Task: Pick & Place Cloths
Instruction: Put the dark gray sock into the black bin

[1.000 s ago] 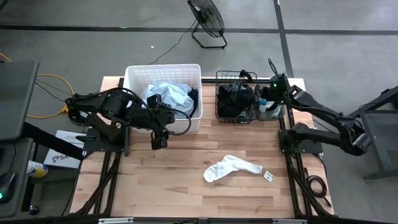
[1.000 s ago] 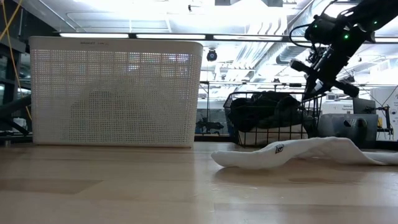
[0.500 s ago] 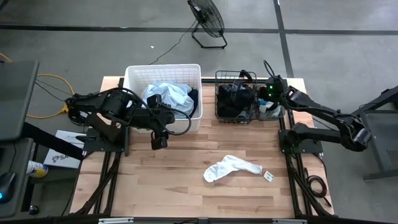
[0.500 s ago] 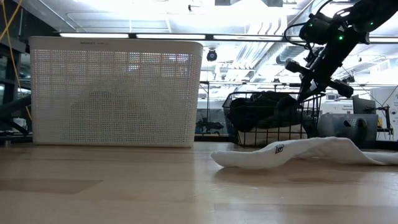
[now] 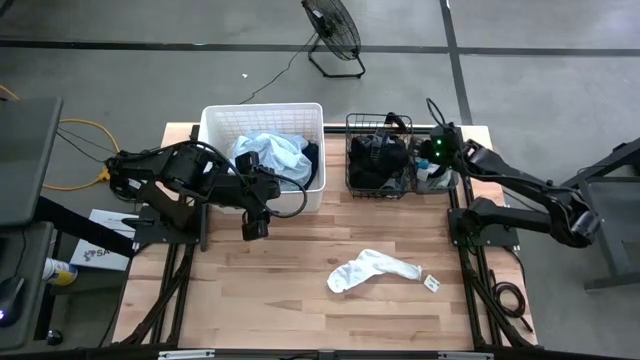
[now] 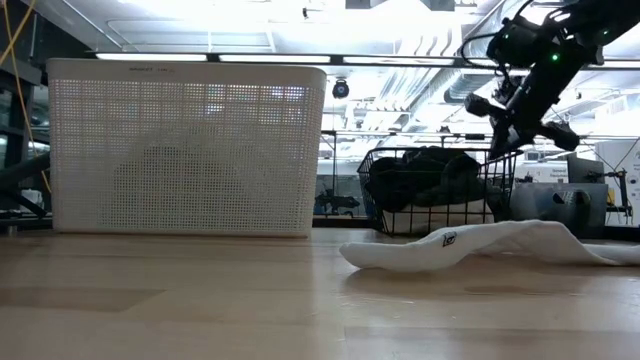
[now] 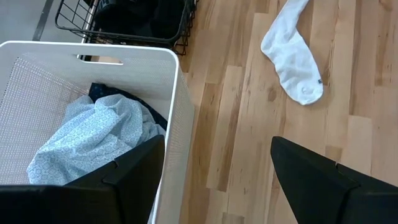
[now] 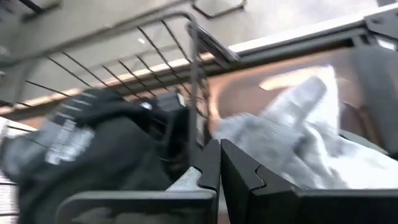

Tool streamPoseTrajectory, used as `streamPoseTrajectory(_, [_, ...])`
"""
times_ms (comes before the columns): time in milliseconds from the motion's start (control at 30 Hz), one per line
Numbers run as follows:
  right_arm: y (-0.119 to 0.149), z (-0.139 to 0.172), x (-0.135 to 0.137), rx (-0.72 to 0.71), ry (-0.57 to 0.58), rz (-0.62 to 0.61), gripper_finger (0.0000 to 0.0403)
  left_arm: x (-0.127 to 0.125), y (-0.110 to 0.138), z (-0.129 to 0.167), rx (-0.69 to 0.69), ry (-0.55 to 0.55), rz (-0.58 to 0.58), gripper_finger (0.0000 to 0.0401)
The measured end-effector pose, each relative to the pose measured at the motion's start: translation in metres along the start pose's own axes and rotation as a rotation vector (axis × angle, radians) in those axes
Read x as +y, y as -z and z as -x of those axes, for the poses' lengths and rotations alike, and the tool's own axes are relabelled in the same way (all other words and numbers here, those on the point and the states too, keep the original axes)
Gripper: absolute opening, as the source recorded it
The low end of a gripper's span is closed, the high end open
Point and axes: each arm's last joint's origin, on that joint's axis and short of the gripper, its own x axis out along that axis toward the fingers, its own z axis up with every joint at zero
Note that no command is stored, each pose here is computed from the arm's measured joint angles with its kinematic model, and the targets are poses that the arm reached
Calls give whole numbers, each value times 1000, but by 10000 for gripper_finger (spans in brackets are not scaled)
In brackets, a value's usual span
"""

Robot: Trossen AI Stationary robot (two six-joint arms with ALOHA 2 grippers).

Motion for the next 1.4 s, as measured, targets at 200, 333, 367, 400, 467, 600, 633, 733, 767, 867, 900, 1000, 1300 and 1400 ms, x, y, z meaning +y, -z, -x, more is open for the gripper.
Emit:
streamPoseTrajectory(200, [4,-3,3,66,-44,35,3,0,0,0,0,0,0,289])
streamPoseTrajectory(333, [6,-3,11,75,-108,53,3,0,0,0,-1,0,0,289])
streamPoseTrajectory(367, [7,-3,12,75,-118,58,3,0,0,0,-1,0,0,289])
streamPoseTrajectory(400, [8,-2,13,77,-125,62,3,0,0,0,-1,0,0,289])
streamPoseTrajectory(467, [10,-2,14,82,-126,71,3,0,0,0,-1,0,0,289])
streamPoseTrajectory(600, [11,0,16,52,-110,71,3,0,0,0,-1,0,0,289])
streamPoseTrajectory(633, [11,1,16,40,-104,66,3,0,0,0,-1,0,0,289])
streamPoseTrajectory(733, [11,1,13,19,-62,44,3,0,0,0,-1,0,0,289])
streamPoseTrajectory(767, [12,1,12,26,-41,41,3,0,0,0,-1,0,0,289])
streamPoseTrajectory(867, [14,0,8,43,8,46,3,0,0,0,-1,0,0,289])
streamPoseTrajectory(900, [15,0,7,49,24,52,3,0,0,0,-1,0,0,289])
streamPoseTrajectory(1000, [19,-1,4,96,42,75,3,0,0,0,-1,0,0,289])
streamPoseTrajectory(1300, [20,1,10,128,-41,95,3,0,0,0,-1,0,0,289])
streamPoseTrajectory(1400, [22,-1,15,160,-94,99,3,0,0,0,-1,0,0,289])
